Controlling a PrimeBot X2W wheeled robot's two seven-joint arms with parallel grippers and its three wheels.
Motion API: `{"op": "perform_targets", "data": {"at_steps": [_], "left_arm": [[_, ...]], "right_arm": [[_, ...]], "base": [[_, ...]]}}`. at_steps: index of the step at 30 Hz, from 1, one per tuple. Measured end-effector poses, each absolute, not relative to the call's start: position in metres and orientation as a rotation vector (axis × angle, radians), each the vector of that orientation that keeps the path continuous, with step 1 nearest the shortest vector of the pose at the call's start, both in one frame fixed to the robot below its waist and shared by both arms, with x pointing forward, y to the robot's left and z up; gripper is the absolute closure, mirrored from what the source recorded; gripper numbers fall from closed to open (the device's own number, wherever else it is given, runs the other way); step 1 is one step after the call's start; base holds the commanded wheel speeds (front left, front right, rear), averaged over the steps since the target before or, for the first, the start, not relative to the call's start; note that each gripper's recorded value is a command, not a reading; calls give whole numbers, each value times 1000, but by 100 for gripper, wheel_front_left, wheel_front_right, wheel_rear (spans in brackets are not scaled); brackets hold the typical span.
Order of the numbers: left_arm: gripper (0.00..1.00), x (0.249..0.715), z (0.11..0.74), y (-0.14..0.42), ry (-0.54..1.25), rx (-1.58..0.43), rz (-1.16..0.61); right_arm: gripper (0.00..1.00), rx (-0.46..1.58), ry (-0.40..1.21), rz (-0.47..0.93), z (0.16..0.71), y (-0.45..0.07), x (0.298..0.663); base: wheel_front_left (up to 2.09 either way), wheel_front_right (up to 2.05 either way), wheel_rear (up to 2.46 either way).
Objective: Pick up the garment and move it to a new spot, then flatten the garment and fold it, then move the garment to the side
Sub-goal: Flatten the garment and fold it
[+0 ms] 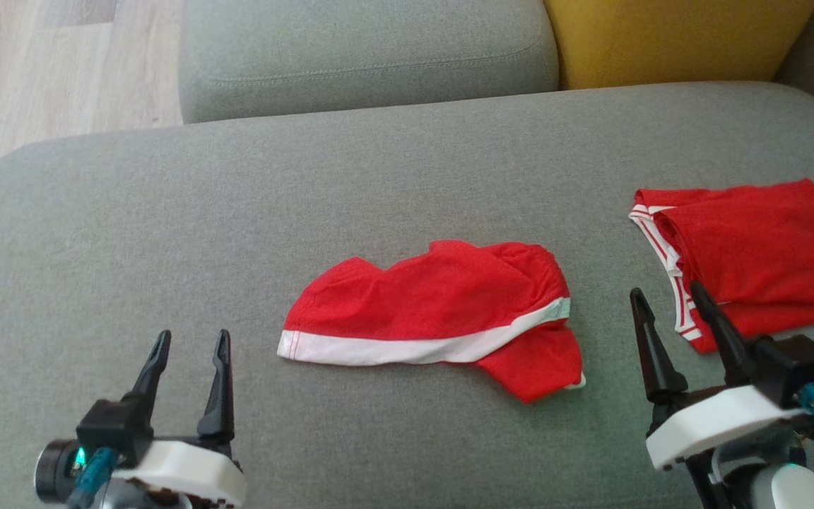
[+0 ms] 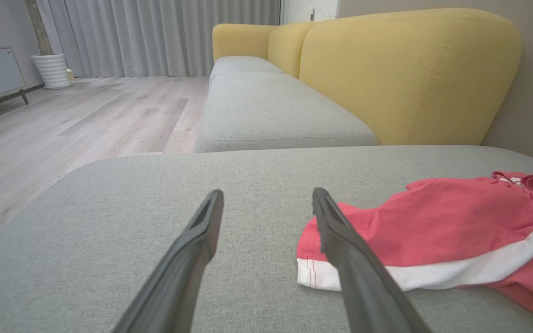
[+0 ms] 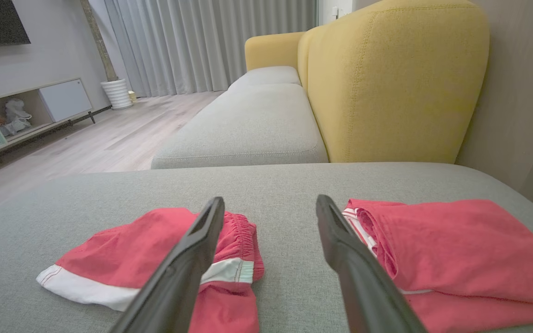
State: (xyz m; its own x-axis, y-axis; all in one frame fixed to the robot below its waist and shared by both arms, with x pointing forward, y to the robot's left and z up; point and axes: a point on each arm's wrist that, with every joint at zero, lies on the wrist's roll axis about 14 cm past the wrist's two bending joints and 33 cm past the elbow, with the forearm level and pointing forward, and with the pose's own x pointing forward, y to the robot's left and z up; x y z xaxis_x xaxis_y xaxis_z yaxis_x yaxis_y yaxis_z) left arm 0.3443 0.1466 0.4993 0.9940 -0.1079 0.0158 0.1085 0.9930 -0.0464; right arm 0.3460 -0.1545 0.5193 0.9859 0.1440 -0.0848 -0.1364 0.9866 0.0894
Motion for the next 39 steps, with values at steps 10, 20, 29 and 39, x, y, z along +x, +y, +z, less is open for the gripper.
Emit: {"op": "perform_targets", "data": {"at_steps": [10, 20, 29, 39], "left_arm": [[0, 344, 485, 136, 39, -50, -146], [0, 390, 438, 96, 219, -69, -283], [75, 398, 368, 87, 480, -86, -325], [100, 407, 368, 82, 461, -101, -345]], "right_arm": [[0, 81, 105, 152, 515, -152, 352], [0, 85, 133, 169, 501, -146, 382], [0, 90, 219, 135, 471, -156, 388], [0, 135, 300, 166, 446, -145, 383]], "base": [[0, 0, 0], [0, 0, 0], [0, 0, 0], [0, 0, 0]]}}
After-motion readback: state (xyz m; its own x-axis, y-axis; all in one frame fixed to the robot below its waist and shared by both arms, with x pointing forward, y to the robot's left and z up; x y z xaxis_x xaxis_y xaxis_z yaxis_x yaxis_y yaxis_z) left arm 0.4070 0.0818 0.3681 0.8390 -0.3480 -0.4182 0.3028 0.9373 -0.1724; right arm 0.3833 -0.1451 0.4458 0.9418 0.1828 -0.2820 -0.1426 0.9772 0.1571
